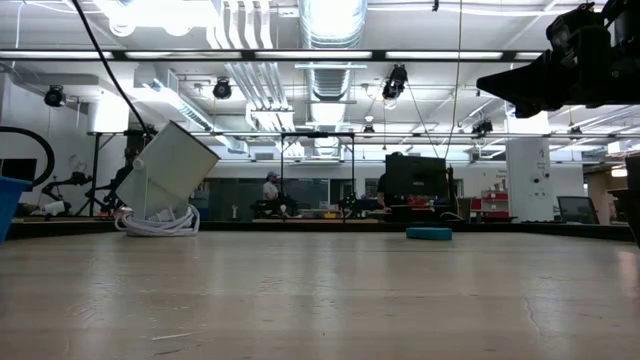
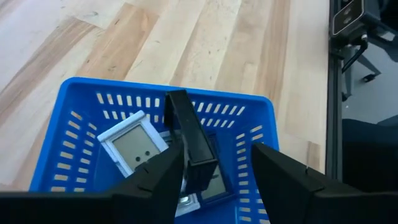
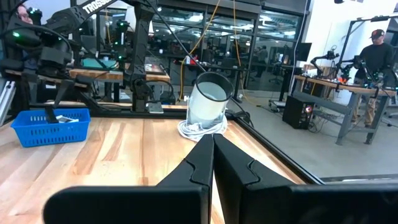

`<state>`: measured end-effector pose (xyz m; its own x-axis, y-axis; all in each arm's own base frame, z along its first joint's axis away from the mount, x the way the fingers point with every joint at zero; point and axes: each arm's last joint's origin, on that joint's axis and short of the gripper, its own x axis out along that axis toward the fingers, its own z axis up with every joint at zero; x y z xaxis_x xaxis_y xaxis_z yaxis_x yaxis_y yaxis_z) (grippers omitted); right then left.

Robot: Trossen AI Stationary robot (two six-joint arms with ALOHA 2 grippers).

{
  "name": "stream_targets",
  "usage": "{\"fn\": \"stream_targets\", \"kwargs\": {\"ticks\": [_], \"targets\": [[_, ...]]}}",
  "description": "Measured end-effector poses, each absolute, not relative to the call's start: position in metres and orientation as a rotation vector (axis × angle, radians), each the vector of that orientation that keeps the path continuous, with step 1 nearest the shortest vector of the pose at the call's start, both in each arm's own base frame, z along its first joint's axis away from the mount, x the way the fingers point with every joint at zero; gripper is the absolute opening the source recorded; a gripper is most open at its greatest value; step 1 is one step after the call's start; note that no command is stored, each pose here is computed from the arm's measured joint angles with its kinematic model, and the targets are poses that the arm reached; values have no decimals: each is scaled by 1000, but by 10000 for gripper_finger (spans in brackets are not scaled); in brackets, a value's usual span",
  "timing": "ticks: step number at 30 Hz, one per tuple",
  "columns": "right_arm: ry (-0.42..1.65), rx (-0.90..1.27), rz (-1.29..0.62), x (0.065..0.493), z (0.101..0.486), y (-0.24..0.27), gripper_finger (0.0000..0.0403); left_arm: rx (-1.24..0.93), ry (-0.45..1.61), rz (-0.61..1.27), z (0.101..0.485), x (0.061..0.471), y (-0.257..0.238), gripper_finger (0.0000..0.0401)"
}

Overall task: Pick & Place Office items
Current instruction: Put the black digital clock into the blue bin, then put the light blue digital clock into the blue bin

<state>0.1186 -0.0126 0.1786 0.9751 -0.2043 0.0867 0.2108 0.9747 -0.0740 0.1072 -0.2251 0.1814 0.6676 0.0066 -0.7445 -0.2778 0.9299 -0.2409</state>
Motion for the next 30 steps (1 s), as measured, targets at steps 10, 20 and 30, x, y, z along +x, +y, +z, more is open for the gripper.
{"fn": "stream_targets", "kwargs": {"ticks": [10,20,30], "targets": [[-79,-83,-210,119,179,-13,8,-416,847,110,184,114,-231,193],[-79,-83,-210,119,179,-13,8,-338,763,142,193,123,-229,193],[-79,-83,-210,119,179,-13,8,-185,637,285,234,162,-214,193]]}}
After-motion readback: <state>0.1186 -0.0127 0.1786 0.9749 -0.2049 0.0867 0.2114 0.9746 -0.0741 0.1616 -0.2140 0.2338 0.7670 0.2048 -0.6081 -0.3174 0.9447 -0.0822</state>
